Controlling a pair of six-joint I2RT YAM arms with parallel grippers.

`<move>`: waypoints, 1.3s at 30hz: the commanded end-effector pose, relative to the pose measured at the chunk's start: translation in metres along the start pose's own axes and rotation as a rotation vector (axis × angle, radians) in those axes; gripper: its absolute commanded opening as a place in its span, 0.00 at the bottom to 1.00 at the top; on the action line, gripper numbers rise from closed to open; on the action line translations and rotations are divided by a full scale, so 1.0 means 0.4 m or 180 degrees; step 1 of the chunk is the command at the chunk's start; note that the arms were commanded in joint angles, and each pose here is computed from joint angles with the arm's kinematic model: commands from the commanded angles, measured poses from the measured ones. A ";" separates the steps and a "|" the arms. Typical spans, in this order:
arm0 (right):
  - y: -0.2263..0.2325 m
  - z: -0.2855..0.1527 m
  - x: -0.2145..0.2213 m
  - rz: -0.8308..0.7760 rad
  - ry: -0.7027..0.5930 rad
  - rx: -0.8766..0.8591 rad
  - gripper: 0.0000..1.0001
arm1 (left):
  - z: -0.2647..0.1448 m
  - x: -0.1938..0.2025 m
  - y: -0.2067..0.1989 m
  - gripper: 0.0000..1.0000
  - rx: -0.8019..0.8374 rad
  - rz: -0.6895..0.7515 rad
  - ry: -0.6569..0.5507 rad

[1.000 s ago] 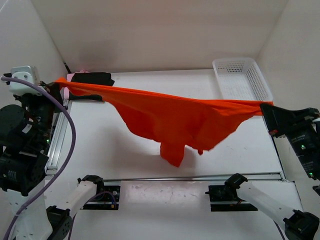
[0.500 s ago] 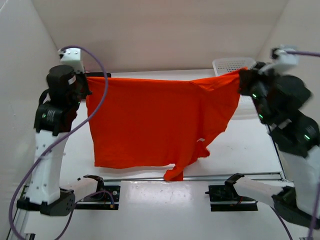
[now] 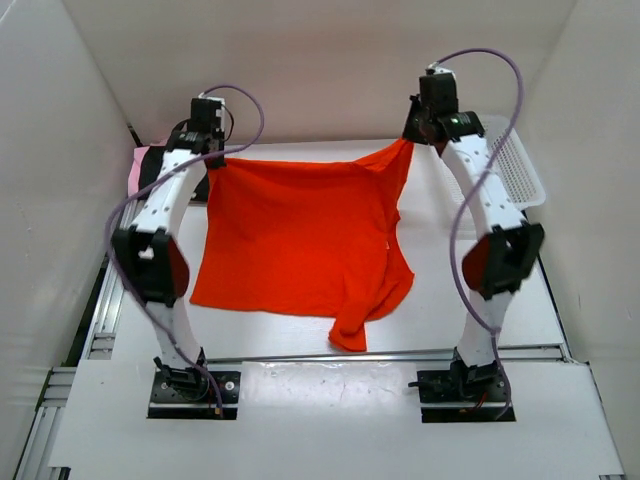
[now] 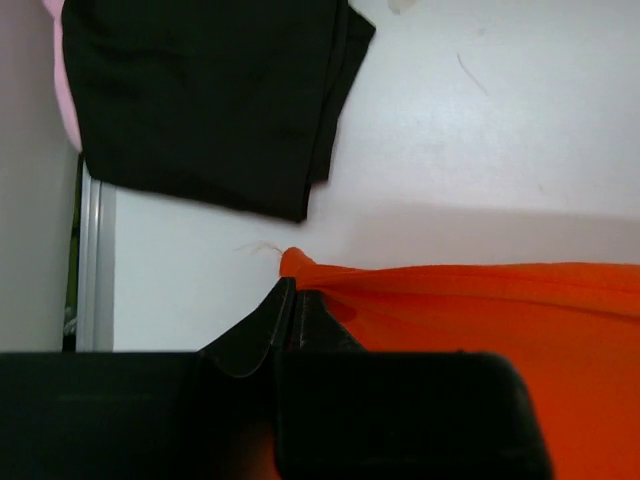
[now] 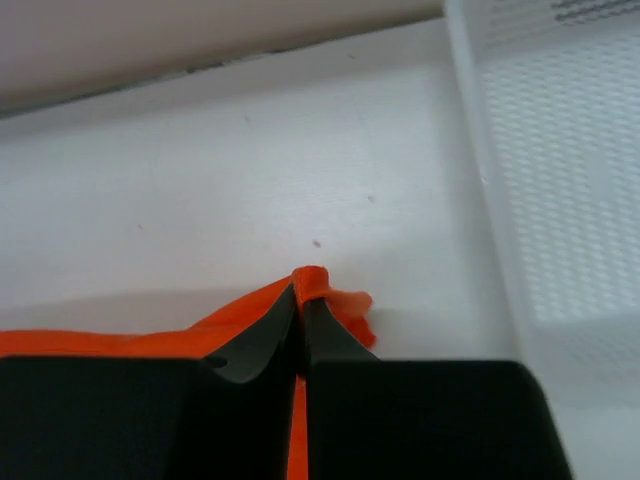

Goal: Fold and stack the t-shirts
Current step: Flatten out the tshirt

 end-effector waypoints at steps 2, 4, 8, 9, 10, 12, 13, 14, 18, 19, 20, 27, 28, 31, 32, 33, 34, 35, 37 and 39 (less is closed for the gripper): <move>0.050 0.075 -0.067 0.0568 -0.0107 -0.0329 0.15 | 0.083 -0.094 0.008 0.10 -0.0234 -0.0143 -0.0262; 0.039 0.136 -0.065 0.0829 0.0001 -0.0408 0.53 | 0.160 -0.112 -0.012 0.16 -0.0321 -0.0141 -0.0247; 0.034 0.144 -0.062 0.1215 0.0147 -0.0613 0.78 | 0.222 -0.110 -0.021 0.99 -0.0521 -0.0130 -0.0197; 0.029 0.141 -0.044 0.1175 0.0226 -0.0606 0.80 | 0.214 -0.107 -0.018 0.99 -0.0522 -0.0126 -0.0188; 0.023 0.095 -0.052 0.1083 0.0204 -0.0615 0.89 | 0.206 -0.104 0.000 0.99 -0.0551 -0.0150 -0.0178; 0.017 0.069 0.008 0.0948 0.0476 -0.0556 0.89 | 0.136 -0.117 0.044 0.99 -0.0562 -0.0229 -0.0276; 0.007 0.049 0.028 0.0892 0.0566 -0.0517 0.90 | 0.128 -0.088 0.057 0.99 -0.0583 -0.0212 -0.0180; 0.019 -0.018 0.043 0.0717 0.0589 -0.0557 0.90 | 0.104 -0.080 0.073 0.99 -0.0525 -0.0234 -0.0177; 0.022 -0.114 0.222 0.0320 0.1126 -0.0469 0.92 | -0.036 0.026 0.149 0.99 -0.0340 -0.0285 0.0040; 0.029 -0.145 0.308 0.0193 0.1349 -0.0492 0.92 | -0.028 0.102 0.144 0.99 -0.0273 -0.0221 0.0336; 0.033 -0.161 0.351 0.0117 0.1471 -0.0504 0.92 | -0.037 0.141 0.150 0.99 -0.0234 -0.0215 0.0476; 0.042 -0.263 0.667 -0.0117 0.2192 -0.0640 0.65 | -0.038 0.418 0.158 0.97 -0.0173 -0.0163 0.1378; 0.055 -0.286 0.698 -0.0189 0.2244 -0.0745 0.62 | -0.033 0.432 0.162 0.97 -0.0165 -0.0195 0.1410; 0.070 -0.311 0.786 -0.0279 0.2444 -0.0767 0.55 | 0.004 0.470 0.180 0.94 -0.0131 -0.0316 0.1606; 0.072 -0.320 0.810 -0.0308 0.2517 -0.0796 0.55 | 0.018 0.482 0.181 0.93 -0.0110 -0.0333 0.1691; 0.083 -0.326 0.816 -0.0328 0.2511 -0.0846 0.53 | 0.025 0.488 0.186 0.91 -0.0097 -0.0372 0.1732; 0.098 -0.331 0.838 -0.0410 0.2578 -0.0865 0.53 | 0.025 0.488 0.181 0.91 -0.0007 -0.0398 0.1727; 0.102 -0.334 0.847 -0.0459 0.2610 -0.0873 0.53 | 0.031 0.492 0.177 0.91 0.0044 -0.0406 0.1757; 0.109 -0.335 0.859 -0.0536 0.2589 -0.0867 0.53 | 0.034 0.497 0.167 0.91 0.0177 -0.0444 0.1749; 0.111 -0.324 0.876 -0.0513 0.2658 -0.0852 0.53 | 0.046 0.511 0.161 0.91 0.0213 -0.0451 0.1765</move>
Point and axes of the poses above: each gripper's point midway between its finger pads, its own z axis out along the fingers, its own y axis along the line the jaws close on, x = y × z, the point moved 10 cm from there along -z, back along the fingers
